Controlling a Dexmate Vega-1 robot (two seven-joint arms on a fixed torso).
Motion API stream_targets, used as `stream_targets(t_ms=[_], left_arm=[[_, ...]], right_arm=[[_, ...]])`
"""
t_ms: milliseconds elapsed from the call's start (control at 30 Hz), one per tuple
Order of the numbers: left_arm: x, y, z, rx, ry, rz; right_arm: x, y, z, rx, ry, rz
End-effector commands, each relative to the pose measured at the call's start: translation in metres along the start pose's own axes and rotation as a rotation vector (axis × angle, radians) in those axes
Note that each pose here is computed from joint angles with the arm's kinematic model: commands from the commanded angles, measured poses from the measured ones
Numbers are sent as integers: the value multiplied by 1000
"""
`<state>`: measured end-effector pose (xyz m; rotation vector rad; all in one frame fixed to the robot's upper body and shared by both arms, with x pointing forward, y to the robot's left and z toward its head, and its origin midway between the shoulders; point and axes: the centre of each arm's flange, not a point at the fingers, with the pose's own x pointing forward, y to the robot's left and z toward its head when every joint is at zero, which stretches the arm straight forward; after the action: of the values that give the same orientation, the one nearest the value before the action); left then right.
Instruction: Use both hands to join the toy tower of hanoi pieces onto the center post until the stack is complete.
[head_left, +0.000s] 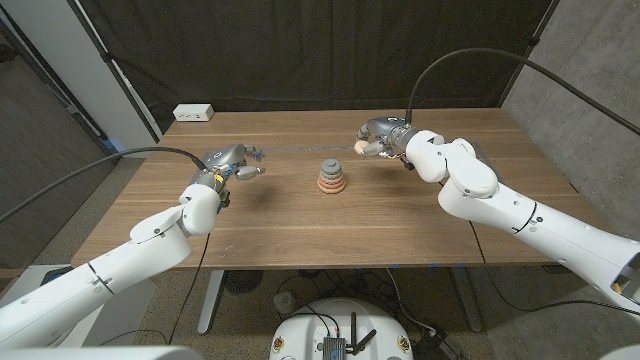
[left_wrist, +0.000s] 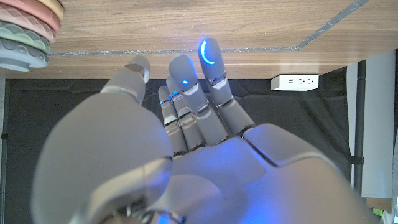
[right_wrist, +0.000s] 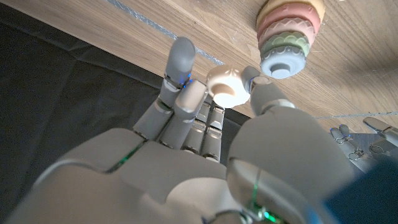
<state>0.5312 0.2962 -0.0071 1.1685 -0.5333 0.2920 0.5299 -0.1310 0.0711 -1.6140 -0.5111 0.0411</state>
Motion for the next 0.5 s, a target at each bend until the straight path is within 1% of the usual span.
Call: stream_targets(t_ms=[33, 233, 500], left_arm=[[-2, 0, -1, -8, -3, 7], [-3, -2, -1, -6, -4, 1], [-3, -2, 0, -8, -5, 1]], right_arm=[[3, -9, 21, -32, -63, -15], [6, -12, 30, -40, -85, -17], [12, -14, 41, -47, -110, -9]])
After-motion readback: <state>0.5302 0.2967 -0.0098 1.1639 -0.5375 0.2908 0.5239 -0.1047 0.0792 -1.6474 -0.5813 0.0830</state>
